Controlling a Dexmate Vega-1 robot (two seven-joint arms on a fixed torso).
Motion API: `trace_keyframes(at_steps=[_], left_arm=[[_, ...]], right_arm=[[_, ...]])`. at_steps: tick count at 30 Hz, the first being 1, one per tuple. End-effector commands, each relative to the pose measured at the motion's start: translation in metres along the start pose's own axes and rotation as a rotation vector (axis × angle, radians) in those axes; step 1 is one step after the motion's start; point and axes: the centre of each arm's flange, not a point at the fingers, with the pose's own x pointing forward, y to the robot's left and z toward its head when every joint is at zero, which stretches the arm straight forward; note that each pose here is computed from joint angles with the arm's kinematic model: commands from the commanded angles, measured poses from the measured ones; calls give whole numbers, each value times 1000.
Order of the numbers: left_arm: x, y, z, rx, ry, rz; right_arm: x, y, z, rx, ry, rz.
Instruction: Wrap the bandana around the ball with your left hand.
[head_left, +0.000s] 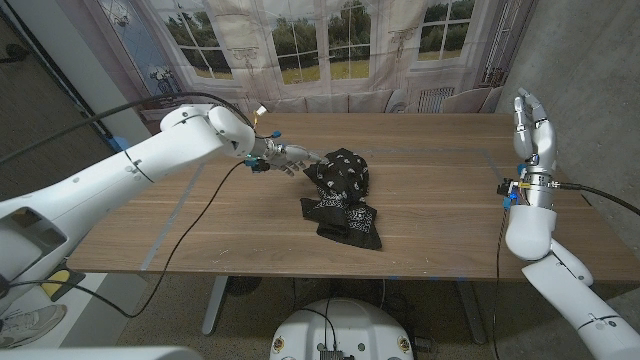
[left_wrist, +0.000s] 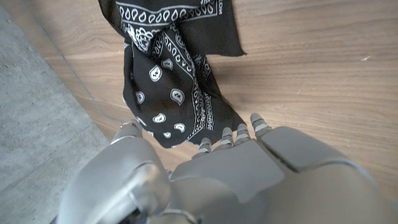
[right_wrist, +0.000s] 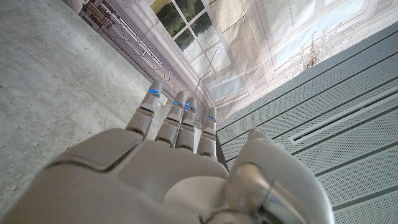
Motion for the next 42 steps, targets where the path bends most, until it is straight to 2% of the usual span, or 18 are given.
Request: trace_keyframes(at_steps=[1,7,20,26,33,38,42], left_arm=[[-29,-7,-1,-27,-185,442],[-34,-13,-7,-46,-266,565],[-38,-13,-17,-122,-459,620],[-41,-10,-20,-166,-549,628],[-44,-6,-26,-215,-648,609],[-40,-2,-33,-257,-718,573],[-36,-1,-37,-292,-763,529]], right_arm=[[0,7,-1,68,19,27],[-1,13,-5,153,48,59],[3,27,-13,356,122,216],[9,37,-16,477,150,325],[10,50,-20,614,205,405],[10,57,-26,692,251,411],[10,60,-29,658,283,370]])
